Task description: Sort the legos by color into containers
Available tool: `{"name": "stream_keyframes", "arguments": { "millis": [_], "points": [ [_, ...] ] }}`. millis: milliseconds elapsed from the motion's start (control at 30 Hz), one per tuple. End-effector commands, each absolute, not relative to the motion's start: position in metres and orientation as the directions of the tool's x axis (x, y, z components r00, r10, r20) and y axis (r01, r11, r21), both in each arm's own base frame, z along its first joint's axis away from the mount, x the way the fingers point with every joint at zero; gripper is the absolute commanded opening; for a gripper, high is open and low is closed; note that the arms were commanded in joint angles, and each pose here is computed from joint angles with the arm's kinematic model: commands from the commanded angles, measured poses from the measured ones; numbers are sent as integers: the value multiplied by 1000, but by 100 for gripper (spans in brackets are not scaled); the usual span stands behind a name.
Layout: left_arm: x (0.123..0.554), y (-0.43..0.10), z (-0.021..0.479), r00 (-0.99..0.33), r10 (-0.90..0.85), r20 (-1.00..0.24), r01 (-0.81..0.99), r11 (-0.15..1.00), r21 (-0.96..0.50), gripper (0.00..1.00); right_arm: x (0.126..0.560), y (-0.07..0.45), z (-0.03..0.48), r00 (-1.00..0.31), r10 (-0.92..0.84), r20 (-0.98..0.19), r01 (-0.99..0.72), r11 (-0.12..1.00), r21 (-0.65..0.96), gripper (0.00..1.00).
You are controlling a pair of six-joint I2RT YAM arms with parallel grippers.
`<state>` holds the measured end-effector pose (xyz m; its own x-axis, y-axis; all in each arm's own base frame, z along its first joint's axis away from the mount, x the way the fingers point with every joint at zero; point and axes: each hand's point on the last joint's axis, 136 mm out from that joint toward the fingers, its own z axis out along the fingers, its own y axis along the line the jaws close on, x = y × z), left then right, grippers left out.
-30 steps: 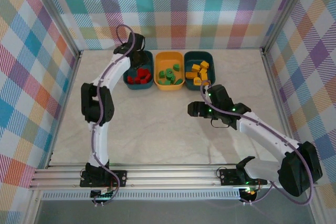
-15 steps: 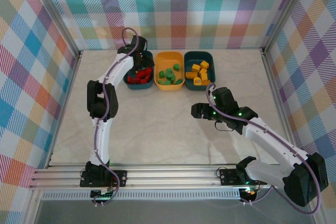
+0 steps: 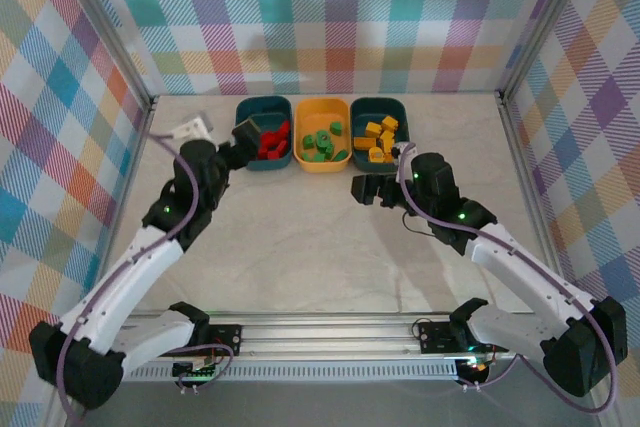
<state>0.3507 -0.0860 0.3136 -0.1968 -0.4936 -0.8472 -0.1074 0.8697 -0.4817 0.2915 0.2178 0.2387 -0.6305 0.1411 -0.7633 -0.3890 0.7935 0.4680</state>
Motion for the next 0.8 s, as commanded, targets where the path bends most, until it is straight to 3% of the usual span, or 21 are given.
{"name": "stream_keyframes", "arguments": {
  "millis": [0, 33, 167, 267, 333, 367, 600, 667, 767],
  "points": [
    [354, -42, 275, -73, -540, -838, -374, 794, -479, 100, 333, 209, 250, -530, 228, -817, -291, 856, 427, 100],
    [353, -35, 264, -79, -520, -850, -418, 792, -445, 100, 341, 202, 247, -532, 241, -812, -232, 880, 413, 100],
    [351, -36, 235, -81, -346, -935, -337, 892, -301, 100, 344, 228, 252, -430, 96, -898, -448, 841, 304, 100],
    [352, -44, 216, -66, -132, -989, -211, 971, -115, 100, 342, 233, 249, -299, -68, -952, -559, 821, 117, 100],
    [358, -63, 186, -186, 122, -975, -66, 988, 136, 100, 341, 224, 241, -226, -187, -956, -583, 812, -21, 100],
    [362, -65, 172, -237, 168, -957, -42, 982, 183, 100, 340, 218, 236, -198, -234, -952, -586, 806, -76, 100],
    [379, -48, 140, -290, 172, -941, -73, 977, 201, 100, 341, 135, 185, -228, -344, -911, -391, 889, -238, 100],
    [377, -37, 117, -333, 110, -936, -79, 986, 144, 100, 338, 114, 173, -235, -330, -914, -325, 913, -246, 100],
    [377, -32, 107, -292, 97, -952, -96, 987, 130, 100, 336, 88, 153, -228, -272, -935, -256, 943, -212, 100]
  ]
}}
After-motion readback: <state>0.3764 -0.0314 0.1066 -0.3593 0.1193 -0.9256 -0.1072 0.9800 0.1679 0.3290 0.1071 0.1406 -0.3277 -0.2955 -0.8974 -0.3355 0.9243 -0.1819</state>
